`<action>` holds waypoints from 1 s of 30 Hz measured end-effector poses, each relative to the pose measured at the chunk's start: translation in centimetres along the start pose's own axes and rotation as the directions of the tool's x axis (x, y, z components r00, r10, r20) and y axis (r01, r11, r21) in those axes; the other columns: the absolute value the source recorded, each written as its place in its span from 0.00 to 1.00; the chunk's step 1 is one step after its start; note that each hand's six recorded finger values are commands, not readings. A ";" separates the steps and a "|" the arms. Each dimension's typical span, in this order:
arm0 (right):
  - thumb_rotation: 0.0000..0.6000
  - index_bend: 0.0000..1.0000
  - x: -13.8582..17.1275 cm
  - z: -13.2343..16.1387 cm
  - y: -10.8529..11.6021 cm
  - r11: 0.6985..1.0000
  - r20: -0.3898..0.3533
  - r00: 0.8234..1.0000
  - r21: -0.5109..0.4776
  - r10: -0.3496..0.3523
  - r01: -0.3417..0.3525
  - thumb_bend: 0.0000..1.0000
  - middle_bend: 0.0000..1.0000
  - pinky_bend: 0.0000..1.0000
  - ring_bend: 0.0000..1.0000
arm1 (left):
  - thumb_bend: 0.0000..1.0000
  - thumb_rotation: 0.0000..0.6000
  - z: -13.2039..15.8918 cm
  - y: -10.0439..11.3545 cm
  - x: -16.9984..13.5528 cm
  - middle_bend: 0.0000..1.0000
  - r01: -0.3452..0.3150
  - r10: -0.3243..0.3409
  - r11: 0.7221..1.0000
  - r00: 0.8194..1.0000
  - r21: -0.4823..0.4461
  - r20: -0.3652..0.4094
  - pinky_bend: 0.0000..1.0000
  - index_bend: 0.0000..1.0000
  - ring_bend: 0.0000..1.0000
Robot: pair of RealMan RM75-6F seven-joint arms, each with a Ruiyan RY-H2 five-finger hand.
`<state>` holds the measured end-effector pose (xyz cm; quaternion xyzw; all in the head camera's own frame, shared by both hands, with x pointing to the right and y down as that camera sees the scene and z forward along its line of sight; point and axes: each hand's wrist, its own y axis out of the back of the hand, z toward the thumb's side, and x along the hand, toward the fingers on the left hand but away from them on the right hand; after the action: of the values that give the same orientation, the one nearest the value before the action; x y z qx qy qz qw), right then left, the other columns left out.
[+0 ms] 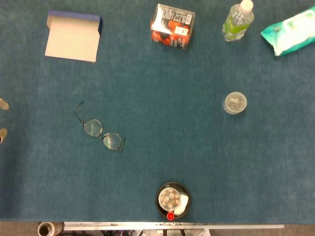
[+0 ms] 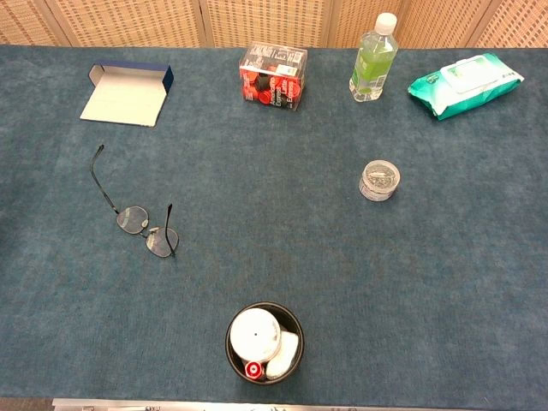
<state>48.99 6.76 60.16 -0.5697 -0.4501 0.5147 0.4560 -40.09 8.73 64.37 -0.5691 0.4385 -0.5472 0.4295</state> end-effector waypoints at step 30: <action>1.00 0.46 0.4 0.4 1.8 0.997 -0.033 0.998 -0.047 -0.061 0.059 0.02 0.37 0.23 0.26 | 0.00 1.00 1.6 -1.2 0.3 0.34 0.001 0.005 0.997 0.997 -0.082 0.083 0.40 0.43 0.28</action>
<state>48.66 6.89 58.28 -0.5749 -0.4708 0.4805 0.4658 -38.42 8.70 65.53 -0.6081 0.4430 -0.5042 0.4240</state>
